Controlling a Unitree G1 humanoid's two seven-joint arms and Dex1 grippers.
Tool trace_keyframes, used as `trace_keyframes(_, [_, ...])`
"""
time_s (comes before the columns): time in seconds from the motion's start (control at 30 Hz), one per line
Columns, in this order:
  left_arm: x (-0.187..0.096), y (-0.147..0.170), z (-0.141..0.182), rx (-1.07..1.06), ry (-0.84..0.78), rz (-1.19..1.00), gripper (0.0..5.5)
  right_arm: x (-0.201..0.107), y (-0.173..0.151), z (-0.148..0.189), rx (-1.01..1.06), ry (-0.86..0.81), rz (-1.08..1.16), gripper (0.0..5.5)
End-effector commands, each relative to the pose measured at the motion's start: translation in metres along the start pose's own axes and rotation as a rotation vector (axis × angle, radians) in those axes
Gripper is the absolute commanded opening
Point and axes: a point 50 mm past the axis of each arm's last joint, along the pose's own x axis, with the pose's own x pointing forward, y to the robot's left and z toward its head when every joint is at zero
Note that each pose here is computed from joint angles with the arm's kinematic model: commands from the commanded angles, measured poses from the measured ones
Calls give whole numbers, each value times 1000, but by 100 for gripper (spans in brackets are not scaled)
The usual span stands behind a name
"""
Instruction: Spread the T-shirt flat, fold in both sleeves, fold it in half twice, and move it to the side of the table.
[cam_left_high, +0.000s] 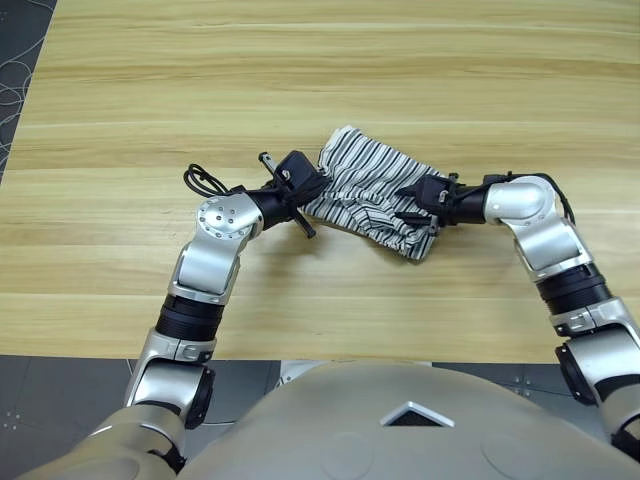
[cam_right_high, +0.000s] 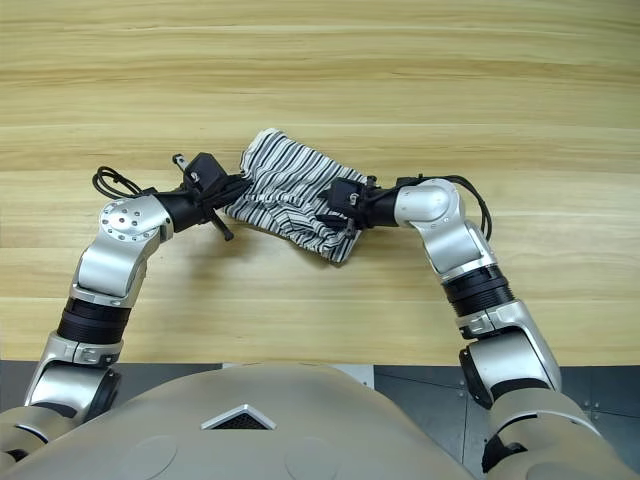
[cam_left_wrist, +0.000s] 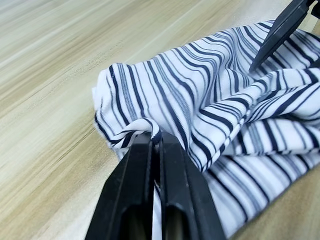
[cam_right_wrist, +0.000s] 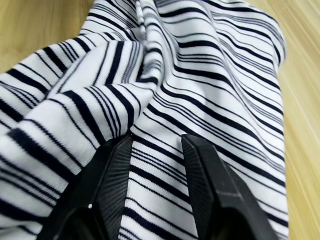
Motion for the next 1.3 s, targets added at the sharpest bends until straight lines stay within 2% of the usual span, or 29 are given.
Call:
trace_keyframes(0.03, [0,4,2,17,7,22,15,-18,-1,-27,37,99,35,184])
trace_keyframes(0.23, [2,42,-4,-15,50,169,15,-16,15,-48,46,175,119,184])
trace_keyframes(0.47, [2,52,-18,-33,77,181,15,-13,13,-51,41,183,95,184])
trace_keyframes(0.7, [2,43,-12,-53,38,134,132,-12,7,-52,39,191,57,184])
trace_keyframes(0.9, [-6,66,-6,-91,7,244,132,-10,2,-57,47,226,18,184])
trace_keyframes(0.97, [-11,79,0,-95,-26,318,132,-12,-2,-70,55,315,-42,184])
trace_keyframes(1.07, [-19,97,14,-99,-96,418,132,-18,-23,-89,149,421,-265,184])
trace_keyframes(1.13, [-24,102,21,-93,-132,457,132,-21,-31,-94,225,434,-373,184])
trace_keyframes(1.3, [-40,107,22,-112,-210,560,132,-27,-47,-101,641,305,-635,184])
